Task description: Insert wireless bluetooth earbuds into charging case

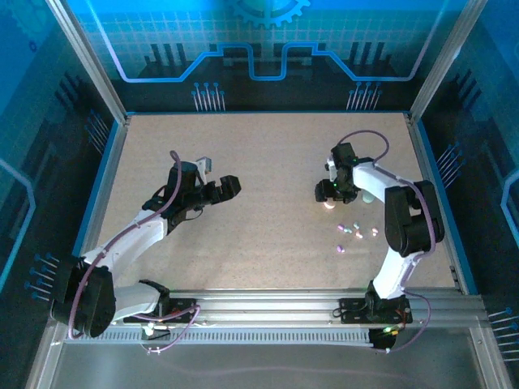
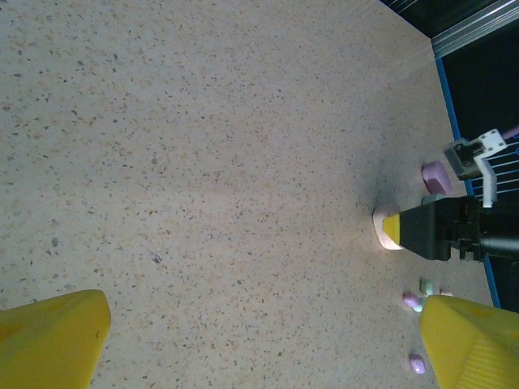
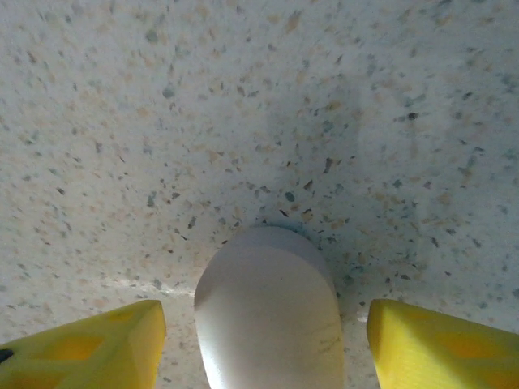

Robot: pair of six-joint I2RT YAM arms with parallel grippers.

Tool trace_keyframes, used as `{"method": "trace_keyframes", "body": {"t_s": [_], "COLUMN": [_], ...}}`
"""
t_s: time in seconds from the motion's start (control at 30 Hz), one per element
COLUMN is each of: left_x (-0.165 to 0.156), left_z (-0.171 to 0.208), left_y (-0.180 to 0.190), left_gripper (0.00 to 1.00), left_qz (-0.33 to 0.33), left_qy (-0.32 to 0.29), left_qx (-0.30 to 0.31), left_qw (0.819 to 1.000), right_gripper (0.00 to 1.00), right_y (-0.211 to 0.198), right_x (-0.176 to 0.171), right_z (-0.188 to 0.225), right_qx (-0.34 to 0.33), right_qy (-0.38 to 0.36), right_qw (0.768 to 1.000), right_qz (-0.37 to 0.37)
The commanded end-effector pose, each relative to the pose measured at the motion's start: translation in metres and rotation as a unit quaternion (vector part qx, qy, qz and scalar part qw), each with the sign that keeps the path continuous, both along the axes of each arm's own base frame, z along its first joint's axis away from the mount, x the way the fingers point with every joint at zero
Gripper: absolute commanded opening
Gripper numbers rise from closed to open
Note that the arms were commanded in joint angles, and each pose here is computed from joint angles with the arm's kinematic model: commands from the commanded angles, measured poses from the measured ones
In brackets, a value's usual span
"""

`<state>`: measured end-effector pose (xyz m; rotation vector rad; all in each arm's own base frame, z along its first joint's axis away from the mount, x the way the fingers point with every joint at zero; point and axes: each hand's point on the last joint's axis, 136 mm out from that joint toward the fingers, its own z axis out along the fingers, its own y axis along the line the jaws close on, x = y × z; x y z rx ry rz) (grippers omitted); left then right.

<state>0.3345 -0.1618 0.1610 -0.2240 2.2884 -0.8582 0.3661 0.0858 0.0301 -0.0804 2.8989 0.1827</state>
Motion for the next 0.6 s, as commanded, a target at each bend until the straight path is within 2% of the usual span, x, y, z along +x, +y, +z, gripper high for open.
{"method": "trace_keyframes", "body": {"t_s": [0.0,0.37,0.57], "left_x": [0.002,-0.001,-0.002], "left_z": [0.018,0.019,0.022], "left_y": [-0.009,-0.012,-0.014], "left_gripper": [0.99,0.96,0.94], "left_qz": [-0.023,-0.031,-0.033], "left_qy": [-0.022,-0.02,-0.02], "left_qx": [-0.006,-0.017,-0.024], "left_qw": [0.999,0.999,0.999], "right_gripper": [0.64,0.52,0.5], "right_y": [0.011,0.015,0.016], "right_x": [-0.004,-0.006,-0.008], "right_z": [-0.001,-0.009,-0.013], "right_qx": [-0.005,-0.049,-0.059], "right_qy": [0.018,0.026,0.03], "right_qw": [0.999,0.997,0.996], "right_qz": [0.039,0.054,0.054]}}
